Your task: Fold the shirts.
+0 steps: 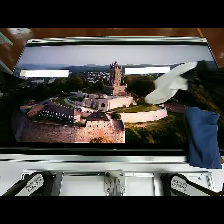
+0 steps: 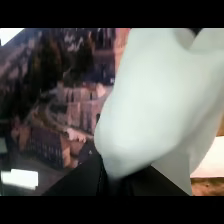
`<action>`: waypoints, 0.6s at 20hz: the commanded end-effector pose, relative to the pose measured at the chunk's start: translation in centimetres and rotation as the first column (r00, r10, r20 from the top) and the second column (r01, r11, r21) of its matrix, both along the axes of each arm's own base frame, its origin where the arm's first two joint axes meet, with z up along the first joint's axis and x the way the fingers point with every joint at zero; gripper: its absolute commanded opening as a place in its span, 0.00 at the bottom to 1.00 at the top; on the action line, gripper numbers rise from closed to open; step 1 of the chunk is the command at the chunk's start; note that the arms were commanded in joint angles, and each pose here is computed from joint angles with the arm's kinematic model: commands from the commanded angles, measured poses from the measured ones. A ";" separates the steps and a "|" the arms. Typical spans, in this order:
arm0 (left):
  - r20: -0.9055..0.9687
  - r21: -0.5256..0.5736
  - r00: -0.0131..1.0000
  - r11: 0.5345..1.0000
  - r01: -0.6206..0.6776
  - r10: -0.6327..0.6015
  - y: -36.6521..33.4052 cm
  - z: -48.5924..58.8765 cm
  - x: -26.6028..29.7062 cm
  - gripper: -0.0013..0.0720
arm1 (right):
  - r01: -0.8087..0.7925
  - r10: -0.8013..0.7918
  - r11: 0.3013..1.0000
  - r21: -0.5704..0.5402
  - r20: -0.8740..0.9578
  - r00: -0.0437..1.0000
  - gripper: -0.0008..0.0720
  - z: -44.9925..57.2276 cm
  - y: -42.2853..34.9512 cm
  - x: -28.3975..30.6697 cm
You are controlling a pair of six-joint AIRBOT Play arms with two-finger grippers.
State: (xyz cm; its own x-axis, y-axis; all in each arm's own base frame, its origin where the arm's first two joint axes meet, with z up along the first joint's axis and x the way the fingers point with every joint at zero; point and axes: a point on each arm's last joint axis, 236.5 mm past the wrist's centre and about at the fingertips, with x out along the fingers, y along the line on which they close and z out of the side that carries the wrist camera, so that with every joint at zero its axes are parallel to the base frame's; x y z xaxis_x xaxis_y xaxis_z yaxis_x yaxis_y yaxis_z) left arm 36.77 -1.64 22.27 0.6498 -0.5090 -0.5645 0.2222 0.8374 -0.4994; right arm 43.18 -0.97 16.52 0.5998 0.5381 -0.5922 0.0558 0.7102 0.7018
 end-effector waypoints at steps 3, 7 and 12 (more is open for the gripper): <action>0.000 0.003 1.000 1.000 0.005 -0.005 0.0 0.0 -0.1 0.06 | 0.268 -0.269 0.962 -0.053 -0.012 0.963 0.10 3.1 -10.5 -5.1; -0.005 0.002 1.000 1.000 0.010 -0.010 -0.1 -0.1 -0.2 0.06 | 0.356 -0.367 0.925 -0.134 -0.071 0.927 0.10 1.4 -15.2 -7.8; -0.003 0.000 1.000 1.000 0.011 -0.011 -0.2 0.0 -0.2 0.06 | 0.394 -0.433 0.846 -0.359 -0.032 0.901 0.10 3.2 -19.9 -10.1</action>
State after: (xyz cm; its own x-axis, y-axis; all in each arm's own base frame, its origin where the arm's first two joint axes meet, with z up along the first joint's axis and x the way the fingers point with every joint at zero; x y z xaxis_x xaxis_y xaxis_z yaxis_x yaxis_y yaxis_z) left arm 36.60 -1.76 22.18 0.6426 -0.5141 -0.5681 0.2281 0.8362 -0.4987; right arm 35.24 -17.38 19.17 0.6898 0.1621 -0.7056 0.3790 0.7495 0.5428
